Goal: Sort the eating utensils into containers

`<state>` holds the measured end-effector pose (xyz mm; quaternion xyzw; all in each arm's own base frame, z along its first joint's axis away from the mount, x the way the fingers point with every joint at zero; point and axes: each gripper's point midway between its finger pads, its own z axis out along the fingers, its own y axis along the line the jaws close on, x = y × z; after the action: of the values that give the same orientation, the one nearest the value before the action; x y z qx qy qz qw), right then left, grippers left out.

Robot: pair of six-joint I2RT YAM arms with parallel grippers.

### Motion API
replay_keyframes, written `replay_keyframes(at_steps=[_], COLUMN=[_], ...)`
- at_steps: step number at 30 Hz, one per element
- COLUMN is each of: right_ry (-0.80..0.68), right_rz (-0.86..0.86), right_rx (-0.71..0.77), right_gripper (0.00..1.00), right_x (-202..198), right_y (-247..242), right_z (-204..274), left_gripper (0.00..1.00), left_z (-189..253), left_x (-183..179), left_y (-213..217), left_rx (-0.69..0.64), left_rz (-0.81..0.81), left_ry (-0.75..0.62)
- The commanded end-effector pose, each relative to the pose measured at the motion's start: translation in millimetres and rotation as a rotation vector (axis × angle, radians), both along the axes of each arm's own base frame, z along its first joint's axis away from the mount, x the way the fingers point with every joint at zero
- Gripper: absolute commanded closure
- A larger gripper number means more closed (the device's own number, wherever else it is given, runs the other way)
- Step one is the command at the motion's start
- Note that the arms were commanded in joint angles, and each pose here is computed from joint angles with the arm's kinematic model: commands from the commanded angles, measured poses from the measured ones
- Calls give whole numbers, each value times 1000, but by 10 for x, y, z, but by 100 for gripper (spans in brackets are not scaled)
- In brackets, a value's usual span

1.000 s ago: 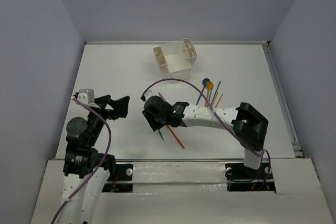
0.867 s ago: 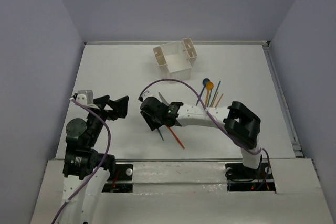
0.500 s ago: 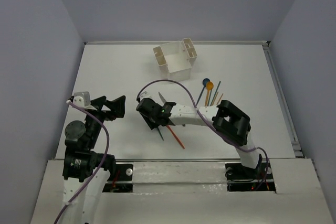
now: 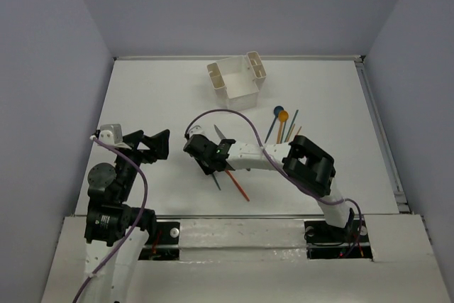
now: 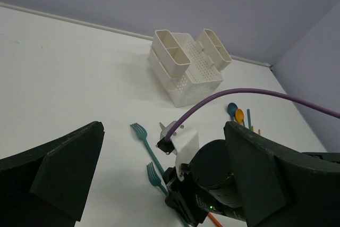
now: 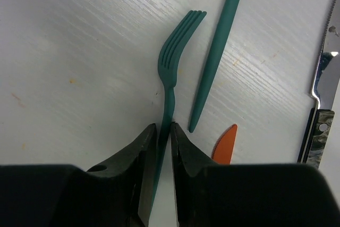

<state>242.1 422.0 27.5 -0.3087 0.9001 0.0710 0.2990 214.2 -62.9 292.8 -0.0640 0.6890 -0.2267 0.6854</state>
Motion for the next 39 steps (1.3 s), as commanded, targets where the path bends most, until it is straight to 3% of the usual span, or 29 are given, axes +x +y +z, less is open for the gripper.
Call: replay_keyframes(at_steps=[1, 6, 10, 12, 15, 22, 27, 35, 39], right_ry=[-22, -17, -11, -31, -86, -250, -481, -743, -790], right_rz=[2, -1, -7, -14, -12, -41, -91, -178, -183], right_rx=[47, 47, 64, 96, 197, 560, 745, 900, 922], right_gripper=[77, 83, 97, 100, 100, 100, 100, 100, 100], right_x=[91, 130, 156, 211, 293, 783, 1250, 2110, 2443], right_y=[182, 185, 182, 179, 225, 49, -171, -402, -386], right_z=[75, 47, 63, 116, 449, 1721, 2618, 3332, 3255], left_gripper=[1, 1, 1, 1, 1, 1, 1, 1, 1], left_z=[137, 144, 153, 163, 166, 172, 163, 132, 135], left_x=[-11, -14, -23, -27, -30, -40, -41, -31, -39], left_y=[17, 14, 16, 19, 20, 2, -30, -77, -94], left_rx=[-10, -12, -11, -12, -11, -11, -11, -9, -9], left_rz=[7, 5, 6, 7, 7, -3, -22, -45, -53], left_ry=[-44, -47, -52, -53, -57, -61, -61, -49, -50])
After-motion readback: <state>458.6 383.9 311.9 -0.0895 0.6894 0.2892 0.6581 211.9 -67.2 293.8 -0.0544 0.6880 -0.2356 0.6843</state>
